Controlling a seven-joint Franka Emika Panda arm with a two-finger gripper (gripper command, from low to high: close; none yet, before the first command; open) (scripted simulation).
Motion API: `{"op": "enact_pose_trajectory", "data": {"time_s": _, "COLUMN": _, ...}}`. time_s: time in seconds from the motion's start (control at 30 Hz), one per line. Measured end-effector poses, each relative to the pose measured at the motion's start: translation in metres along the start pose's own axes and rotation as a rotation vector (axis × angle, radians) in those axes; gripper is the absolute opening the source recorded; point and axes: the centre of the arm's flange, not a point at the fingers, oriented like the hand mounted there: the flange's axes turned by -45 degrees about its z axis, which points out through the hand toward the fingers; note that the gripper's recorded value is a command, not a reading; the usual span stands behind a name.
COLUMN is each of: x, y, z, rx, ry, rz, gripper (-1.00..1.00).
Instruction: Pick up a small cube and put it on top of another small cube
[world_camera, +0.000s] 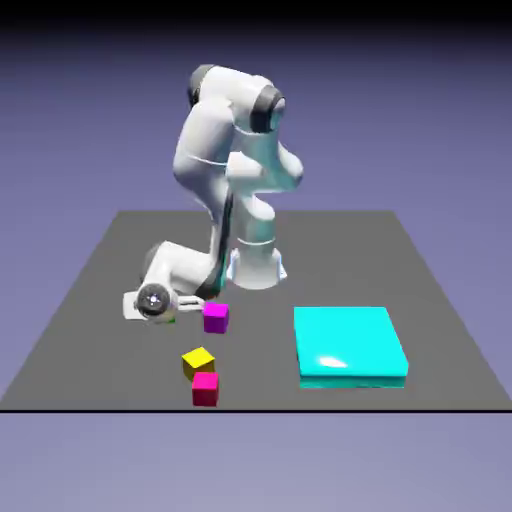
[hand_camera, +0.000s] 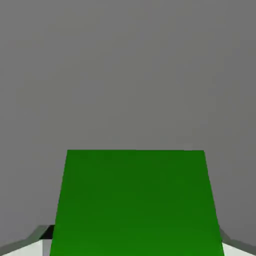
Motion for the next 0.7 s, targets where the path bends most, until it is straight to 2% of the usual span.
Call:
{"op": "enact_pose_trajectory", "data": {"time_s": 0.07, "x": 0.000, "y": 0.000, "z": -0.001, "rx": 0.000, "ry": 0.000, "rz": 0.000, "gripper": -1.00}}
{"op": "enact_pose_trajectory", "data": {"time_s": 0.3, "x": -0.016, "y": -0.111, "z": -0.073, "rx": 0.132, "ry": 0.000, "rz": 0.098, "gripper": -1.00}}
{"op": "enact_pose_trajectory", "data": {"time_s": 0.33, "x": -0.016, "y": -0.111, "z": -0.073, "rx": 0.132, "ry": 0.000, "rz": 0.098, "gripper": -1.00}}
{"op": "enact_pose_trajectory", "data": {"time_s": 0.47, "x": 0.000, "y": -0.117, "z": -0.012, "rx": 0.133, "ry": 0.000, "rz": 0.098, "gripper": -1.00}}
{"op": "enact_pose_trajectory", "data": {"time_s": 0.5, "x": 0.000, "y": -0.117, "z": -0.012, "rx": 0.133, "ry": 0.000, "rz": 0.098, "gripper": 1.00}}
{"op": "enact_pose_trajectory", "data": {"time_s": 0.57, "x": 0.000, "y": -0.117, "z": -0.012, "rx": 0.130, "ry": 0.000, "rz": 0.098, "gripper": 1.00}}
{"op": "enact_pose_trajectory", "data": {"time_s": 0.7, "x": -0.016, "y": -0.110, "z": -0.073, "rx": 0.130, "ry": 0.000, "rz": 0.098, "gripper": 1.00}}
